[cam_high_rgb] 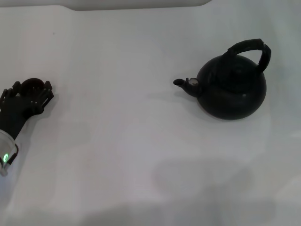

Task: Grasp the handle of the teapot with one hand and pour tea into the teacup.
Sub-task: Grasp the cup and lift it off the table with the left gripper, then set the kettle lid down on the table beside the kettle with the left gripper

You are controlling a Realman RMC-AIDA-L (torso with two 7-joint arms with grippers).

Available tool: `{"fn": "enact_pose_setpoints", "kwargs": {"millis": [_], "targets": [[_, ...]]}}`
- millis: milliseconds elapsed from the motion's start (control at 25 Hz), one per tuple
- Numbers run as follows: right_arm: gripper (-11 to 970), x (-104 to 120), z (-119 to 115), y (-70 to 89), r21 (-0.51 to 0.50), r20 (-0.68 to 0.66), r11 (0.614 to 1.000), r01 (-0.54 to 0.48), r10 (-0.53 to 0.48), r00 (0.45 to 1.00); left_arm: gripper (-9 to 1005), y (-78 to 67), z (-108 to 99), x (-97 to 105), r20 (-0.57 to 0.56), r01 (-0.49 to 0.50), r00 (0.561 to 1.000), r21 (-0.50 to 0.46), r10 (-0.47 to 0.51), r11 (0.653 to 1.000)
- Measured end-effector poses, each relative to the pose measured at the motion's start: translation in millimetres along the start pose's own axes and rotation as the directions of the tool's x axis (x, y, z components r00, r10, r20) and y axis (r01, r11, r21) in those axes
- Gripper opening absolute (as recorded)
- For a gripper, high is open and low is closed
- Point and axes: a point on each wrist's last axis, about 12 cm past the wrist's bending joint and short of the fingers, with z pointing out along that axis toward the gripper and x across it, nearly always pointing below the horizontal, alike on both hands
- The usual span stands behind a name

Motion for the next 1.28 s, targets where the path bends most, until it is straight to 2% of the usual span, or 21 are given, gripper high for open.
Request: {"fn": "enact_pose_setpoints", "kwargs": {"millis": [480,800,960,1000,1280], "targets": [[864,-0.2,0.0,-0.3,0.002,0.002,1.0,-0.001,0.001,1.0,739,0.2,0.9,1.2,-0.016,-0.002,1.0,-0.003,0.002,1.0],[864,-0.3,0.0,-0.5,0.003,0.002,1.0,-0.002,0.002,1.0,707,-5.5,2.8,-1.0,-0.001,0.0,1.0,0.027,0.0,1.0],[864,-0.3,0.0,-0.5,0.003,0.002,1.0,-0.002,0.002,1.0,702,-14.4,8.4,-5.4,0.015,-0.011,1.0,0.072,0.01,0.997],[864,-0.3,0.0,-0.5,0.003,0.002,1.0,-0.002,0.002,1.0,702,-26.6,15.6,-10.1,0.024,-0.038,0.999,0.139,0.035,0.99],[864,-0.3,0.0,-0.4,0.003,0.002,1.0,-0.002,0.002,1.0,703,-61.2,32.2,-18.8,0.034,-0.111,0.994,0.307,0.106,0.945]]}}
